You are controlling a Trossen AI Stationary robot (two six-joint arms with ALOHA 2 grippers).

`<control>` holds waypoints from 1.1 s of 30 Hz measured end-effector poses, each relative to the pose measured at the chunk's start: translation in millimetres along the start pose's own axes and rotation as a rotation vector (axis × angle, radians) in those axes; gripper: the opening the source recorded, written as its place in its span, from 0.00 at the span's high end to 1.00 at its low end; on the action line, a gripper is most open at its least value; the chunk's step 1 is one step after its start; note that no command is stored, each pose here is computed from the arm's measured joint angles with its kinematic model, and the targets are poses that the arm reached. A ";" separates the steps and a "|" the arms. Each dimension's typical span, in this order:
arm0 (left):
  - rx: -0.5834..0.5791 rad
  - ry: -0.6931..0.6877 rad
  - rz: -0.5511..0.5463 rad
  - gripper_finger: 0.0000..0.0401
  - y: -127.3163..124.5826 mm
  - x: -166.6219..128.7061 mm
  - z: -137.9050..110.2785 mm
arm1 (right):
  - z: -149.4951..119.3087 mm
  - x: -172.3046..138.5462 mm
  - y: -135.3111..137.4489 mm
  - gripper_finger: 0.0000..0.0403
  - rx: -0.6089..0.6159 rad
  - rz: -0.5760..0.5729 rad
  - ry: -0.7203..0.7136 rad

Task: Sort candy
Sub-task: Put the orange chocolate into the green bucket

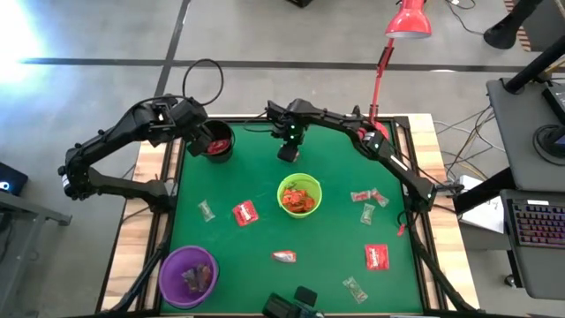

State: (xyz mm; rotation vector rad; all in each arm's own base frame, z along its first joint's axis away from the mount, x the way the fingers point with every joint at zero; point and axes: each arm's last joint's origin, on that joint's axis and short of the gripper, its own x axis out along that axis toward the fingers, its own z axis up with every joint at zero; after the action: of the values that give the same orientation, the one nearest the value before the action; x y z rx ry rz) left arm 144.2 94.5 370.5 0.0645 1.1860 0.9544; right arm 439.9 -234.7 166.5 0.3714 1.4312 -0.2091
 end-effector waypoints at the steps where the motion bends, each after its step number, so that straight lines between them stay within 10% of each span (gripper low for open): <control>1: 0.000 0.000 0.000 0.76 0.0 0.0 0.0 | 0.0 0.0 0.0 0.69 0.000 0.000 0.000; 10: 0.000 0.000 0.000 0.76 0.0 0.0 0.0 | -0.2 0.6 -3.3 0.95 0.026 0.005 -0.002; 18: 0.000 0.001 -0.001 0.76 0.0 0.0 -0.1 | -3.3 -9.4 -4.0 0.98 0.051 -0.009 0.005; 33: -0.002 0.001 -0.001 0.76 0.0 0.0 -0.1 | -33.2 -135.7 42.9 0.98 0.060 0.001 -0.200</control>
State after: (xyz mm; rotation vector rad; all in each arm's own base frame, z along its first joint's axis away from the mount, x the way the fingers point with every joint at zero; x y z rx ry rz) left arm 144.1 94.4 370.4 0.0623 1.1859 0.9550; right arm 406.4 -193.6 302.6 0.3893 1.2292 -0.2811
